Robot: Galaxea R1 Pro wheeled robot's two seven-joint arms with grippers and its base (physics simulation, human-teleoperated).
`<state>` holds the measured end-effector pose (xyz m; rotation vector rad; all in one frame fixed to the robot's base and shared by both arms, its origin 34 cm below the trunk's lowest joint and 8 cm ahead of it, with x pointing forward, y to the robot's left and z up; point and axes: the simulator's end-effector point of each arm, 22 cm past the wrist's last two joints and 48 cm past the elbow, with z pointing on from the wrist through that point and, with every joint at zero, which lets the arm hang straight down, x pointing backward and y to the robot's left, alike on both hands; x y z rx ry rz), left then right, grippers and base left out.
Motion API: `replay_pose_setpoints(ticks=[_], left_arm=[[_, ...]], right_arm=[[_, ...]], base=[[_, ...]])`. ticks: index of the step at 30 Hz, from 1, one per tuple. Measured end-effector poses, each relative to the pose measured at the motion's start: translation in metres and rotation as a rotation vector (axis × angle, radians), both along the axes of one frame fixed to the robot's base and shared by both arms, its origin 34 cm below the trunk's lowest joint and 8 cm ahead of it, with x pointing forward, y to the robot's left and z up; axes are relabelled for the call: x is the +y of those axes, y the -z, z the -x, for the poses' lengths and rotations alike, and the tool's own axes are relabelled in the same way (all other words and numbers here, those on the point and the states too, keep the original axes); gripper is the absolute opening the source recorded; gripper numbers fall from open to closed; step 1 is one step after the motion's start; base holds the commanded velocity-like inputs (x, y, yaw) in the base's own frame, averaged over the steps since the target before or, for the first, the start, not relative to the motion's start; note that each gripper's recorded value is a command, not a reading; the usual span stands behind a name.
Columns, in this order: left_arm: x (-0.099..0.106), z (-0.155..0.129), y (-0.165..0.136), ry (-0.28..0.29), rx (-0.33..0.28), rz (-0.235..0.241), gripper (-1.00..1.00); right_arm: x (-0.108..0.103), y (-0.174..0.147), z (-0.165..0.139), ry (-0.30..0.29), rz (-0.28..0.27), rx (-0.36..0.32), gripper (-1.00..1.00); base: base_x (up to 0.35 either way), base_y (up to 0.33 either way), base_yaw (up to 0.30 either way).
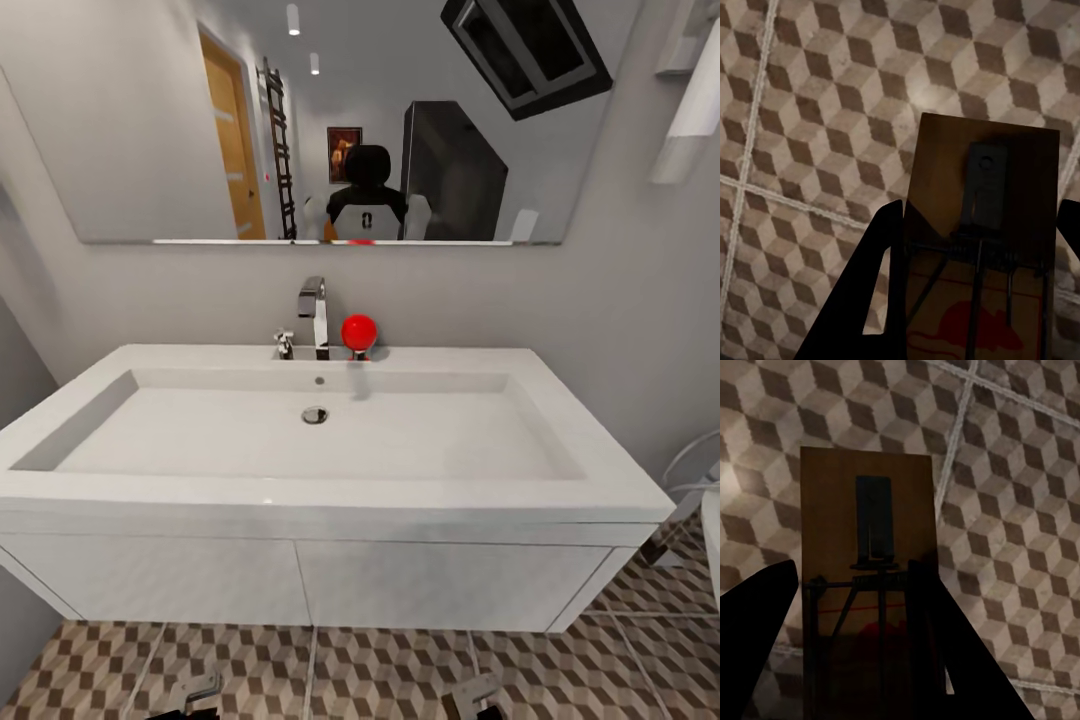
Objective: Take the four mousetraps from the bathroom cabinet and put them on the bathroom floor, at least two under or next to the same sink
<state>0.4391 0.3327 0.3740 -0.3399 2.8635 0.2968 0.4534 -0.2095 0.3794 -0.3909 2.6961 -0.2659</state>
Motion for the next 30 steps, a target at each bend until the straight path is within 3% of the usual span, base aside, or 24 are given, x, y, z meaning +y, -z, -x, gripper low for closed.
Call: replay_pose_setpoints(ticks=[16, 21, 30], left_arm=[[0.004, 0.003, 0.031, -0.001, 0.003, -0.002, -1.00], [-0.002, -0.018, 0.035, 0.007, -0.037, 0.013, -1.00], [-0.016, -0.044, 0.044, 0.034, -0.077, 0.031, -1.00]], right_arm=[[0.015, 0.022, -0.019, 0.003, -0.018, -0.053, -1.00], [0.038, 0.030, -0.016, -0.002, -0.049, -0.050, -1.00], [0.038, 0.047, -0.018, -0.003, -0.049, -0.057, -1.00]], base=[[0.000, 0.000, 0.000], [0.000, 0.000, 0.000], [0.000, 0.000, 0.000]])
